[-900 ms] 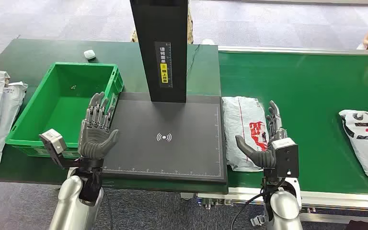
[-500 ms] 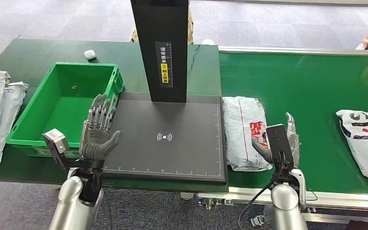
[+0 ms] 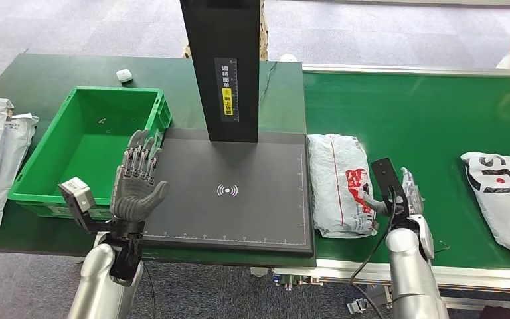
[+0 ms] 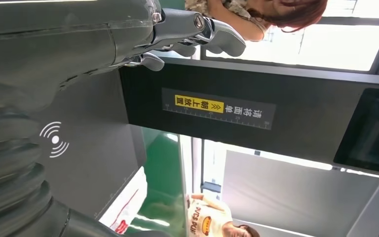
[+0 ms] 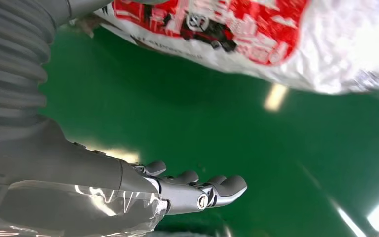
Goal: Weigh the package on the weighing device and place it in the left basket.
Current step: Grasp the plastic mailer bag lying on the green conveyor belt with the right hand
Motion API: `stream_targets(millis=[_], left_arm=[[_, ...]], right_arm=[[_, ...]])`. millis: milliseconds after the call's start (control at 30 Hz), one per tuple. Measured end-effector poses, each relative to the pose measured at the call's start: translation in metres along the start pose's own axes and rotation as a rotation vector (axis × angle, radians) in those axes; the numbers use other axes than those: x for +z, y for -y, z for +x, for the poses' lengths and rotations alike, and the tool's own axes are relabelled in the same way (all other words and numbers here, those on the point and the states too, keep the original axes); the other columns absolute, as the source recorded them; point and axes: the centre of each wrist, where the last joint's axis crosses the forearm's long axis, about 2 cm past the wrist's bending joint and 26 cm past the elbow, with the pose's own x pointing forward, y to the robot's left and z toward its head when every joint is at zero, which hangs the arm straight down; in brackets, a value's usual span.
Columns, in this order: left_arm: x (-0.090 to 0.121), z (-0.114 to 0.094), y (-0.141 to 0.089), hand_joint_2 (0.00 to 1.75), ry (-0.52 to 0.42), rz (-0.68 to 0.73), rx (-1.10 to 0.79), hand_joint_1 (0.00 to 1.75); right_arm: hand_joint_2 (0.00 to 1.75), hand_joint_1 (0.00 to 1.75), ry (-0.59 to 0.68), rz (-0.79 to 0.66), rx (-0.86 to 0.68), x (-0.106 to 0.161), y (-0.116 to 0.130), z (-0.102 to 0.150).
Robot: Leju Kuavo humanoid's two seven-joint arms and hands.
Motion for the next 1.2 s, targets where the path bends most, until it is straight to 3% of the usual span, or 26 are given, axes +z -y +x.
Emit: stream_targets(millis=[233, 500, 633, 1067, 1200], left_arm=[[-0.005, 0.001, -0.002, 1.75, 0.011, -0.015, 0.001, 0.0], [-0.005, -0.001, -0.008, 1.75, 0.015, -0.009, 0.001, 0.0], [-0.004, -0.003, -0.01, 1.75, 0.009, -0.002, -0.001, 0.0], [0.008, -0.006, -0.016, 1.75, -0.008, 0.022, 0.003, 0.0], [0.012, -0.005, -0.016, 1.75, -0.007, 0.028, 0.0, 0.0]], right_arm=[[1.75, 0.0, -0.002, 0.359, -0.109, -0.013, -0.011, -0.011], [1.75, 0.04, 0.018, 0.501, -0.123, -0.03, -0.003, -0.009], [1.75, 1.73, 0.009, 0.519, -0.078, -0.038, 0.002, -0.003], [1.75, 1.75, 0.065, 0.526, 0.016, -0.048, 0.007, 0.017], [1.75, 1.75, 0.104, 0.492, -0.02, -0.048, 0.006, 0.019]])
